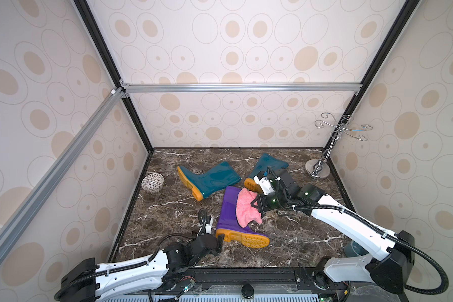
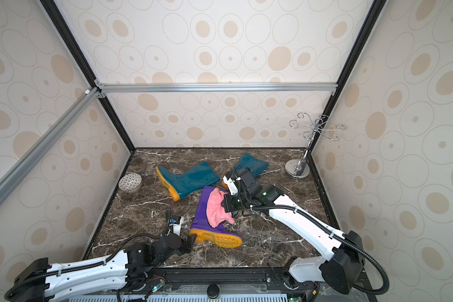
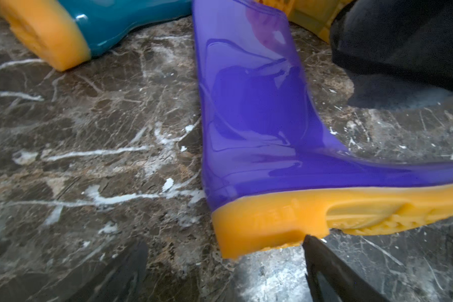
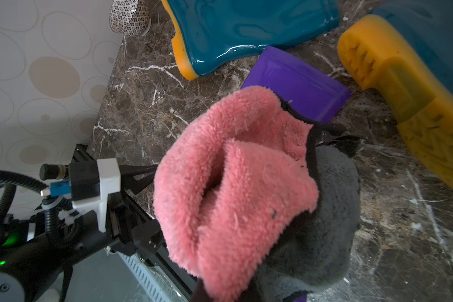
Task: Wipe the rubber boots with a cloth
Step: Adjust the rubber boot at the center of the board.
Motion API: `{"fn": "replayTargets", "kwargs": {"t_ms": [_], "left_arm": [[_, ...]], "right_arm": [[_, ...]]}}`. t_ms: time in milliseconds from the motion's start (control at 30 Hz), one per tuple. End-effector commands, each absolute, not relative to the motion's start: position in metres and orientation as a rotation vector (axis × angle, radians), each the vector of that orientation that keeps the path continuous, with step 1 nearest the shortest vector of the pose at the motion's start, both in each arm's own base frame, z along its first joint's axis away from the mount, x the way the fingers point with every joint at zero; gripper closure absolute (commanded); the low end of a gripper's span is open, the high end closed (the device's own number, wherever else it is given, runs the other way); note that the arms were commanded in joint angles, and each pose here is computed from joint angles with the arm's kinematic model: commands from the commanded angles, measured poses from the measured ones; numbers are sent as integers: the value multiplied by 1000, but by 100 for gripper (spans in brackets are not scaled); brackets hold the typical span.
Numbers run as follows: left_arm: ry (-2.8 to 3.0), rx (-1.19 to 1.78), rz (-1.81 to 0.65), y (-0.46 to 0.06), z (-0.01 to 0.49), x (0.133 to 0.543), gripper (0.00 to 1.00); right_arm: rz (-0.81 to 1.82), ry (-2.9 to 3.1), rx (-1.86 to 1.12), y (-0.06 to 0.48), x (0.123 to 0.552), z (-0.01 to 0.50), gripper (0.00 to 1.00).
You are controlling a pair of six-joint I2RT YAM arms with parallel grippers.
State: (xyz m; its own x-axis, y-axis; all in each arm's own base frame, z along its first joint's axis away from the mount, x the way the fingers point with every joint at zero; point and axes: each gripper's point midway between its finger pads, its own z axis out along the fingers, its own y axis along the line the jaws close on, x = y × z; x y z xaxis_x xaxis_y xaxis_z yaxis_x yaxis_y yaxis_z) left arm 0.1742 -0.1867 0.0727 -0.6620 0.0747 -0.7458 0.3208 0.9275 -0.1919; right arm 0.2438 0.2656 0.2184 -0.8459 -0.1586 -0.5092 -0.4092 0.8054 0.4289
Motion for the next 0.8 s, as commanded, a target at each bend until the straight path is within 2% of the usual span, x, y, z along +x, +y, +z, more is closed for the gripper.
{"fn": "replayTargets", "kwargs": {"t_ms": [0,100,200,267,333,367,433,500,600,667,767], "left_arm": [[2328,359,-428,-212,87,173,4],[2441,259,-470,-222,81,167,5],[2502,99,-428,-219,86,170,0],[2531,25,-421,-220,89,172,1],[2548,-28,-421,-221,91,173,16],[2558,-60,-449,-224,92,171,18],[2565,-119,-518,-230,93,169,15],[2548,-152,-569,-238,100,173,2],[2508,-95,-560,-255,124,185,3],[2525,-64,-574,-271,125,188,4],[2565,-1,-577,-292,118,189,1]], "right_arm": [[593,2427,-321,237,265,258,100],[449,2359,-199,199,280,284,100],[481,2312,-131,179,285,305,100],[502,2296,-131,175,285,313,100],[491,2297,-145,173,285,315,100],[488,2301,-151,173,285,315,100],[499,2310,-169,177,286,313,100],[501,2312,-195,180,286,315,100],[477,2293,-220,177,286,324,100],[471,2277,-233,175,284,329,100],[437,2263,-230,166,281,337,100]]}}
